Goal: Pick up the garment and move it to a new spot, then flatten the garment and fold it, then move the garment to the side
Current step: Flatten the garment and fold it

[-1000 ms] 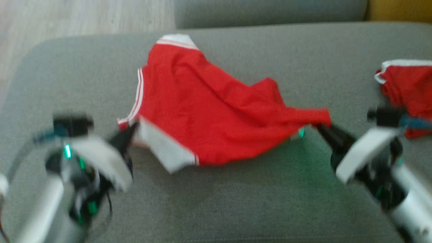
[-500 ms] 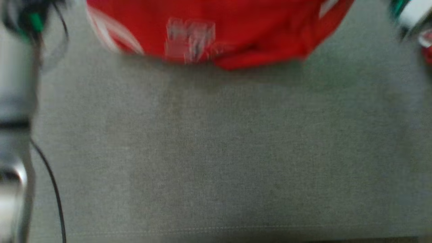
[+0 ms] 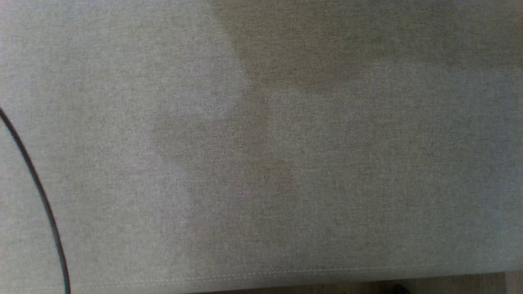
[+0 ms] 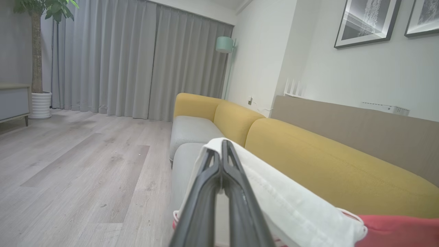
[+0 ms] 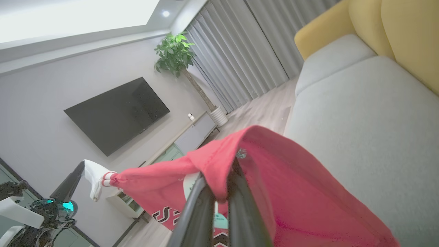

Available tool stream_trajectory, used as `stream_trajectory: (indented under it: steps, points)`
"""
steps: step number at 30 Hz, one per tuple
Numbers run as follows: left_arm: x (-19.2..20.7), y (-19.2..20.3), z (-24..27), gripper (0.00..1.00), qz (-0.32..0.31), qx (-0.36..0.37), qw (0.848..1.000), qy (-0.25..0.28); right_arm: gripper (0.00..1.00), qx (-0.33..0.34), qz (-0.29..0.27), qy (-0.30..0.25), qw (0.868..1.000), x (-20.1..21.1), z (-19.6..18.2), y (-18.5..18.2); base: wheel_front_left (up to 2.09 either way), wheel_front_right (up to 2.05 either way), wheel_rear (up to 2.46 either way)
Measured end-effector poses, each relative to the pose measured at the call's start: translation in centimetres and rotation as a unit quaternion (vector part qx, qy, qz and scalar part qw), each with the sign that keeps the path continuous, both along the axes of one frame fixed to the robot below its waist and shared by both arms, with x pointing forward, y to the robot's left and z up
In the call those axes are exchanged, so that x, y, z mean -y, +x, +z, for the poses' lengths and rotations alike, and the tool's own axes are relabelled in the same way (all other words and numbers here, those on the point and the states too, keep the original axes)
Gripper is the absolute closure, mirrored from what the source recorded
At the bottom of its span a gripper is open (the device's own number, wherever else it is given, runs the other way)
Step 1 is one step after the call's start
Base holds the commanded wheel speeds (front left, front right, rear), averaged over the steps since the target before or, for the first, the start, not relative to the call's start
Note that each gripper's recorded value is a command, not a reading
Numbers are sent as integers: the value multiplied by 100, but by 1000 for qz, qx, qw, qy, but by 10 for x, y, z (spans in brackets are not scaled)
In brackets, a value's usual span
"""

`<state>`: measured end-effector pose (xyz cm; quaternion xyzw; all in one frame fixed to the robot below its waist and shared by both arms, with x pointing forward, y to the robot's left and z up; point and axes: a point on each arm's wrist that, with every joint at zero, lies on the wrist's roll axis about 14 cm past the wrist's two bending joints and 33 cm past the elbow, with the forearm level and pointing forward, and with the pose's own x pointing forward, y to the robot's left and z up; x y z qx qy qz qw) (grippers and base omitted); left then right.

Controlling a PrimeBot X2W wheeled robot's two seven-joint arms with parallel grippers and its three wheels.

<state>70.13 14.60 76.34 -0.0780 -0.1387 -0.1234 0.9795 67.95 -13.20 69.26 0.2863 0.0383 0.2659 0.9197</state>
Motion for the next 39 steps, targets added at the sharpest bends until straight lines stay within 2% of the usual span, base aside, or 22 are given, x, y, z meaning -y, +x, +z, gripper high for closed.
stream_trajectory:
  steps: [3, 5, 7, 12, 15, 21, 25, 26, 30, 33, 39]
  points:
    - [0, 3, 7, 100, 2, 0, 1000, 0, 100, 16, -3, -19, 1000, 1, 12, 1, 0, 0, 0]
    - [1, 6, -3, 100, 1, -17, 1000, -8, 100, 4, 2, -34, 999, -1, 3, 0, 0, 0, 0]
    - [7, 6, -21, 100, -5, -48, 999, 12, 100, -18, 11, -49, 999, -2, -10, -4, 0, 0, 0]
    - [29, -12, -84, 100, -42, -142, 987, 62, 100, -103, 48, -85, 990, -5, -68, -32, 0, 0, 0]
    - [32, -39, -135, 100, -67, -224, 968, 94, 100, -172, 73, -95, 978, -6, -114, -65, 0, 0, 0]
    - [9, -129, -219, 100, -110, -404, 898, 138, 100, -297, 100, -121, 942, 14, -175, -147, 0, 0, 0]
    - [-12, -200, -251, 100, -133, -496, 843, 160, 100, -346, 117, -148, 919, 22, -200, -206, 0, 0, 0]
    - [-12, -200, -251, 100, -133, -496, 843, 160, 100, -346, 117, -148, 919, 22, -200, -206, 0, 0, 0]
    - [-21, -267, -264, 100, -171, -551, 800, 166, 100, -388, 150, -185, 890, 24, -224, -270, 0, 0, 0]
    - [-22, -316, -273, 100, -204, -584, 765, 179, 100, -421, 163, -205, 869, 34, -241, -313, 0, 0, 0]
    - [-20, -411, -290, 100, -261, -657, 682, 186, 100, -472, 187, -213, 834, 49, -260, -376, 0, 0, 0]
